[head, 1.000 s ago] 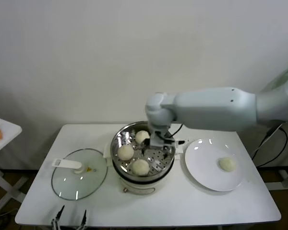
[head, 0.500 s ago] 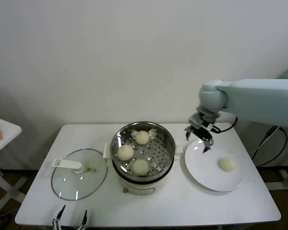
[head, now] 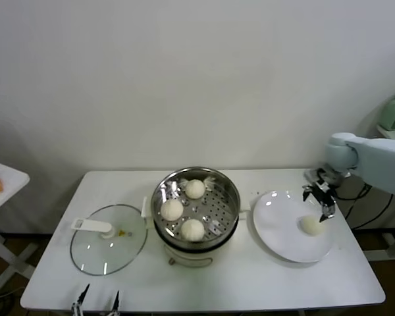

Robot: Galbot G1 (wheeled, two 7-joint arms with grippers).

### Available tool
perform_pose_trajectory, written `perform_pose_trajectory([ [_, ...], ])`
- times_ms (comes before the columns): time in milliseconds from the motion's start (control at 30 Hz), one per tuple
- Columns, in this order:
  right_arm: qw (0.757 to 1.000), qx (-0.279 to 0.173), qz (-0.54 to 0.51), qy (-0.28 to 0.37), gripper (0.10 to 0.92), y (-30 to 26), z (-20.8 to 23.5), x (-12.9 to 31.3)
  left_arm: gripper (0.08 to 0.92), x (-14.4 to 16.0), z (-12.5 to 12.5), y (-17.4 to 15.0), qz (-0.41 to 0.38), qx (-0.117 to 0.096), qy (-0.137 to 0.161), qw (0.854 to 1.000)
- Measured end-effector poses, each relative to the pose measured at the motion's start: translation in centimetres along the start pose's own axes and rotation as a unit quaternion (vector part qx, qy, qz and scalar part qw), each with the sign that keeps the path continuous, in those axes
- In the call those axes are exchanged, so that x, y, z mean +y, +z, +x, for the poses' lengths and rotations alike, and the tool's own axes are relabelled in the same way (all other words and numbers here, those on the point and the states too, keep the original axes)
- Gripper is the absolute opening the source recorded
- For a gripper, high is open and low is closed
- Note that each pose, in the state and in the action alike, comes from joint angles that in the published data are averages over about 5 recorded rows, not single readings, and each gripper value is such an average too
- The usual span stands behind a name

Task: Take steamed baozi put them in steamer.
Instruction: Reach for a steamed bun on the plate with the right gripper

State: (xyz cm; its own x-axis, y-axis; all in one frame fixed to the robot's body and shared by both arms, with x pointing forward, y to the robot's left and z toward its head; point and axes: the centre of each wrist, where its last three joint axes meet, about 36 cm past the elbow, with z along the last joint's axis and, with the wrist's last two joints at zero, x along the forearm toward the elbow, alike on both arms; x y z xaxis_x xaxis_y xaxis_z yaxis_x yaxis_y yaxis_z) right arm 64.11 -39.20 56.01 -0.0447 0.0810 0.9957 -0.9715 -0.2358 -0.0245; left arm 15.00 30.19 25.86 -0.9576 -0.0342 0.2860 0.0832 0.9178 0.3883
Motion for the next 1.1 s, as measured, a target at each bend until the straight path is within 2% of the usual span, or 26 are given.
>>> perform_pose_trajectory([
  [533,0.997,-0.002,-0.079,0.006,0.823,2.9,-7.4,0.4,0.823,0.1,0.5,0.4,-0.005,0.009,0.002,1.000],
  [933,0.995,-0.011,-0.100,0.006,0.817,3.2,-9.7,0.9,0.823,0.0,0.4,0.5,-0.006,0.011,0.003,1.000],
  [1100,0.995,-0.012,-0.102,0.008,0.723,3.4,-9.9,1.0,0.823,0.0,0.4,0.5,-0.006,0.011,0.003,1.000],
])
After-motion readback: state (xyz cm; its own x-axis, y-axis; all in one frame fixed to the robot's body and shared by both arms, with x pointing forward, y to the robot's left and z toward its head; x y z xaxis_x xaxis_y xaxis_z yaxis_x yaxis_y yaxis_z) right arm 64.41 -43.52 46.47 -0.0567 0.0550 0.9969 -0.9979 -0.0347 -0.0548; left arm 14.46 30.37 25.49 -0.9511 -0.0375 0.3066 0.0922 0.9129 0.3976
